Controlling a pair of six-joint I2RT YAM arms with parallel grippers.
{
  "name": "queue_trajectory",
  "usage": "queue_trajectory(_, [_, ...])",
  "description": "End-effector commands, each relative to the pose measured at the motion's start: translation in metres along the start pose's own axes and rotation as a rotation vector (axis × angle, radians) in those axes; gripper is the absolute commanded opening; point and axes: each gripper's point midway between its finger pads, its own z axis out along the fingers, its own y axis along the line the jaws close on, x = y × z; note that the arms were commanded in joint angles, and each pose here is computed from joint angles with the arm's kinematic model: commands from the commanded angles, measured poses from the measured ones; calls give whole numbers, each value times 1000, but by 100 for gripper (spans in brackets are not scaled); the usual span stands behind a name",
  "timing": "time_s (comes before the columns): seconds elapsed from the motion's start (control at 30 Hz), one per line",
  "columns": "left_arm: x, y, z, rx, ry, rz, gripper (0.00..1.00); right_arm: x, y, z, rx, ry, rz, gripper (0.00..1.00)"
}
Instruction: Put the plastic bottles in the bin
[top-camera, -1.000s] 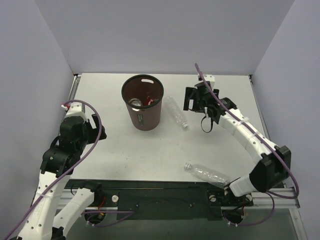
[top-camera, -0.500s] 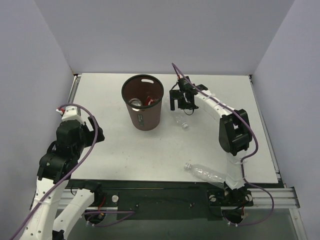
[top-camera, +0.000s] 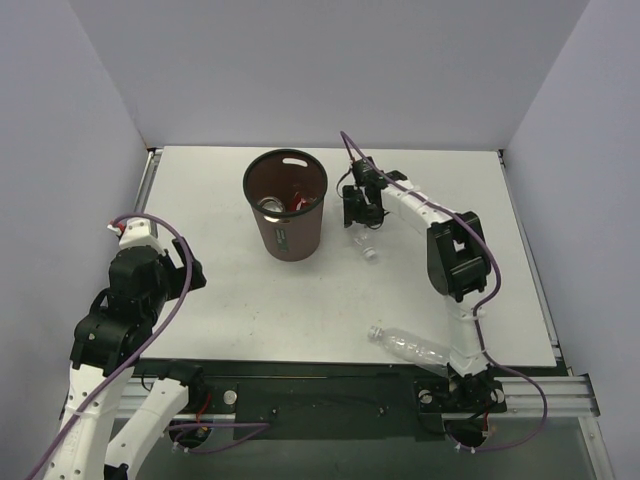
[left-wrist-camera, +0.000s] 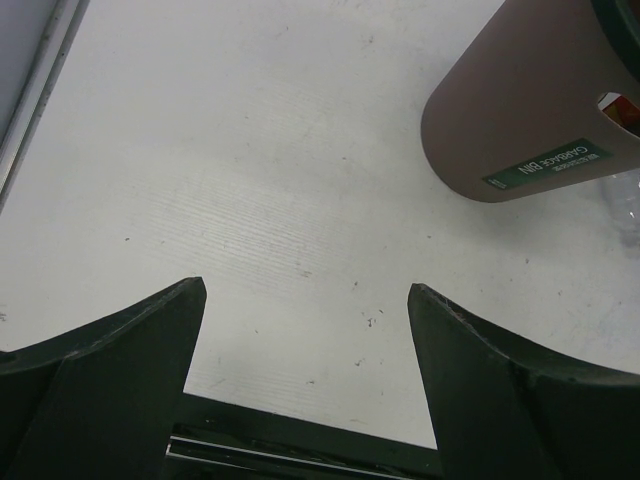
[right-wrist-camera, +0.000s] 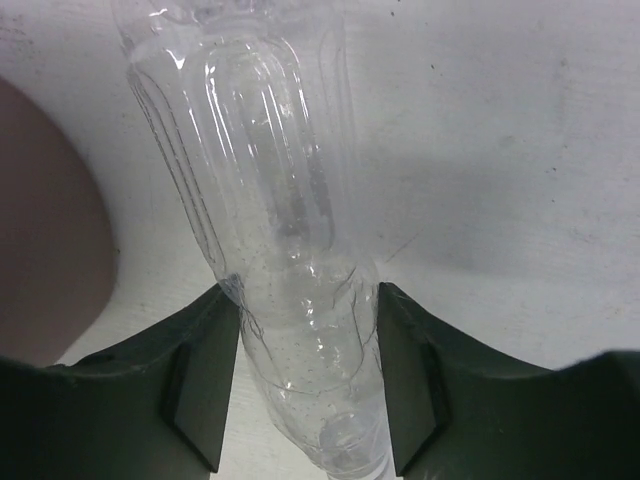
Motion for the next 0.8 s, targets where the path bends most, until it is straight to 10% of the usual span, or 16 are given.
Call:
queue_trajectory(0.0, [-14, 1, -8, -3, -46, -24, 94, -10, -10, -50, 29, -68, 22, 37])
queue_trajectory(0.47, [-13, -1, -2, 0, -46, -32, 94, -107, 22, -311, -65, -824, 107, 37])
queue_trajectory(0.77, [-13, 1, -7, 0, -54, -45, 94, -149, 122, -339, -248, -1043, 19, 39])
